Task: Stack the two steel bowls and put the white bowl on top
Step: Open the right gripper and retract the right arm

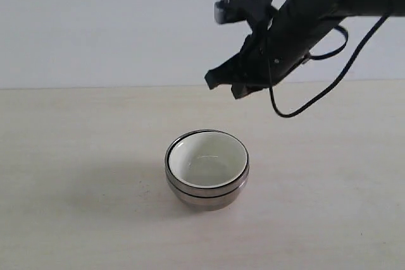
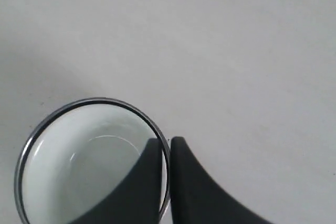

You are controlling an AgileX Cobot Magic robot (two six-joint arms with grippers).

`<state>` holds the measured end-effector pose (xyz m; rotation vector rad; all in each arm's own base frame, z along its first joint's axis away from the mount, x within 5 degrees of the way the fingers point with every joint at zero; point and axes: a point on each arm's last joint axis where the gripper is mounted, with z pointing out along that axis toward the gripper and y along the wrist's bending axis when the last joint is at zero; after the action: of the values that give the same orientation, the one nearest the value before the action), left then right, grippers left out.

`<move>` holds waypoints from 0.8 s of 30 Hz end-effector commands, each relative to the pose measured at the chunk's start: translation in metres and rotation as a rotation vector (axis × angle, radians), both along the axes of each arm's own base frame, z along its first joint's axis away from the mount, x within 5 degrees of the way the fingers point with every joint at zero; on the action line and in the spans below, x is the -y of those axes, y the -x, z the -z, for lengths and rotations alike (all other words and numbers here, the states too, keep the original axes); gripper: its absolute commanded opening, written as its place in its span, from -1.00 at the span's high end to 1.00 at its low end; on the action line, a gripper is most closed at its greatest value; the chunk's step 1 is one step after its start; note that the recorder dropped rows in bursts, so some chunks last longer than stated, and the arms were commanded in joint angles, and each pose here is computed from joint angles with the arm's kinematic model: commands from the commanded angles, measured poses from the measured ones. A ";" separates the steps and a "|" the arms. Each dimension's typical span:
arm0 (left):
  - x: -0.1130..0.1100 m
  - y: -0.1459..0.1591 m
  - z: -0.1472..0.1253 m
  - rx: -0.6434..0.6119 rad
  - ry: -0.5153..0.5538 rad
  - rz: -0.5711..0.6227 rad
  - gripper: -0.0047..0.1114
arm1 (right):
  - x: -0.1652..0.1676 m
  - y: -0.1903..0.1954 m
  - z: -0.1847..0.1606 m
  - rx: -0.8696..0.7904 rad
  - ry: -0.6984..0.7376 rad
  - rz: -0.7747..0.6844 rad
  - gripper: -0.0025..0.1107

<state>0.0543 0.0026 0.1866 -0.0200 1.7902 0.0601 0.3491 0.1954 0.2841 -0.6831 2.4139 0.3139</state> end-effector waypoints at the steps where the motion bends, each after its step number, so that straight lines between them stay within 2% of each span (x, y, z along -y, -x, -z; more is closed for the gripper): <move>1: 0.000 0.000 0.001 0.000 0.007 -0.002 0.85 | 0.016 0.028 -0.035 0.121 -0.033 -0.018 0.96; 5: 0.000 0.000 0.001 0.000 0.007 -0.002 0.85 | 0.038 0.062 -0.037 0.319 -0.131 0.035 0.96; 11: 0.000 0.000 0.001 0.000 0.007 -0.002 0.85 | 0.069 0.113 -0.040 0.503 -0.244 0.091 0.96; 14: 0.000 0.000 0.001 0.000 0.007 -0.002 0.85 | 0.097 0.161 -0.039 0.641 -0.347 0.132 0.96; 24: 0.000 0.000 0.001 0.000 0.007 -0.002 0.85 | 0.153 0.265 -0.029 0.935 -0.612 0.180 0.96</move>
<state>0.0543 0.0026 0.1866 -0.0200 1.7902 0.0601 0.1017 0.0511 0.3134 -0.2468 1.4402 0.4739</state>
